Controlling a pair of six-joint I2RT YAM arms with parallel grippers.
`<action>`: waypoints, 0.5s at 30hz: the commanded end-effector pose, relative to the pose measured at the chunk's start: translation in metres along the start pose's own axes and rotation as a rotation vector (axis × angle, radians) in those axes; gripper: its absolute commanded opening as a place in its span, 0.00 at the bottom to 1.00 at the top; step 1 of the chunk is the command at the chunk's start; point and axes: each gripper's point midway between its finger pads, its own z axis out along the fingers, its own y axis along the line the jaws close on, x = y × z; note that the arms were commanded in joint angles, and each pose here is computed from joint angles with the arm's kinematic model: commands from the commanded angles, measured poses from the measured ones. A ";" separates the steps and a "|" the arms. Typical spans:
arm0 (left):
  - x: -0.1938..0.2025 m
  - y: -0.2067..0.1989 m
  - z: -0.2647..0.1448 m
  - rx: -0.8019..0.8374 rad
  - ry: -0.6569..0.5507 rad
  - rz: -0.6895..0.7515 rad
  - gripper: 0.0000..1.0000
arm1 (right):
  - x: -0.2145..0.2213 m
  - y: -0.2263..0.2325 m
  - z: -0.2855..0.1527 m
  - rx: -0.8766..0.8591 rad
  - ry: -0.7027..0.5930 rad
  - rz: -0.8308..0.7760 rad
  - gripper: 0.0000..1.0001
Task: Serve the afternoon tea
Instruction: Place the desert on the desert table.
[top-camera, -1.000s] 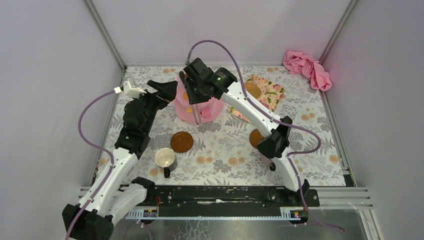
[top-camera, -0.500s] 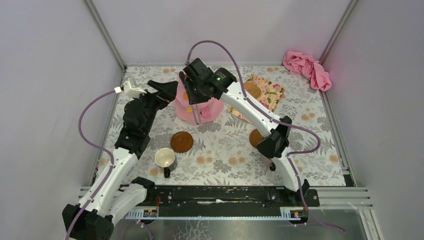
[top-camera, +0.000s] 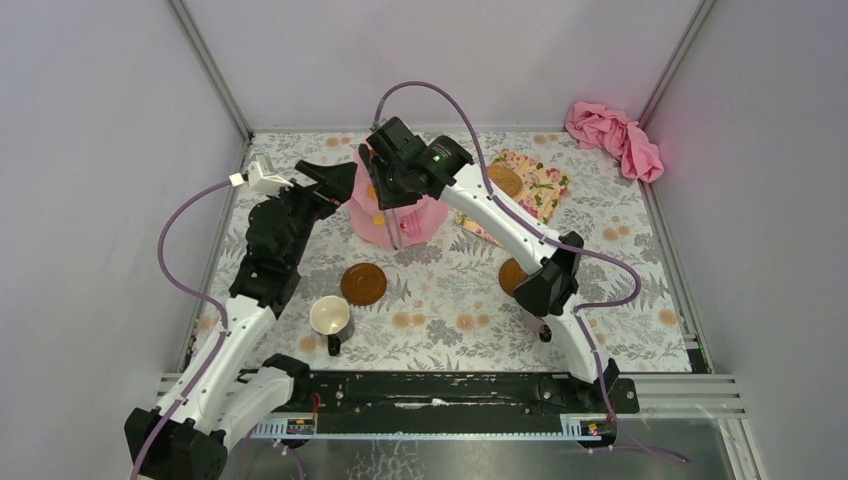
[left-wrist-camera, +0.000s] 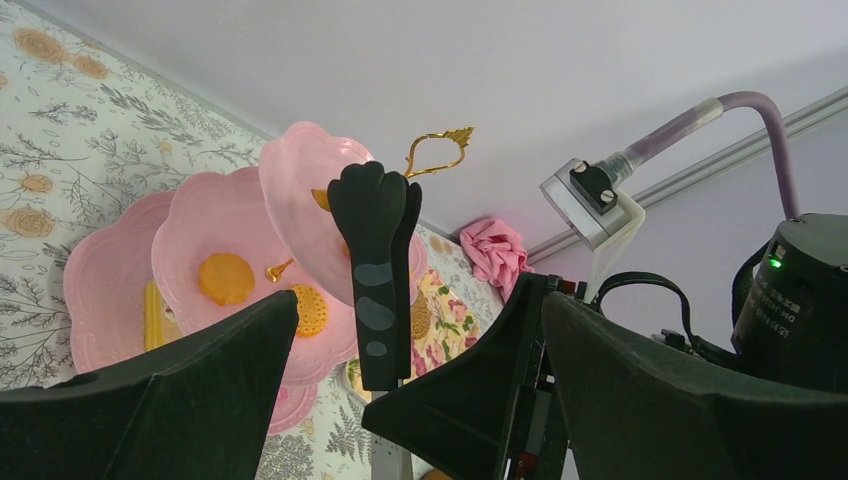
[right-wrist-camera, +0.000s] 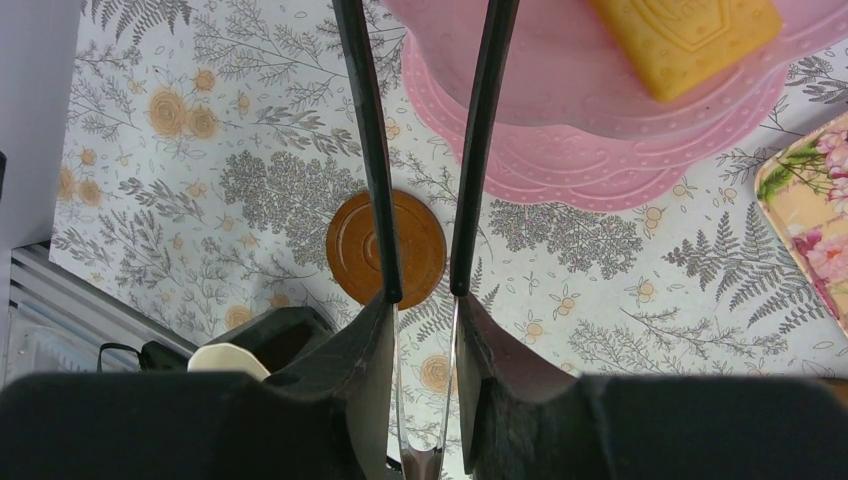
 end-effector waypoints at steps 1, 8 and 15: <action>-0.014 -0.013 -0.001 0.050 -0.047 -0.009 1.00 | -0.011 0.000 -0.008 -0.011 -0.041 0.005 0.28; -0.013 -0.012 -0.002 0.049 -0.047 -0.011 1.00 | -0.005 -0.003 -0.003 0.004 -0.026 0.006 0.29; -0.013 -0.012 -0.002 0.050 -0.048 -0.012 1.00 | -0.008 -0.004 -0.006 0.007 -0.039 0.011 0.35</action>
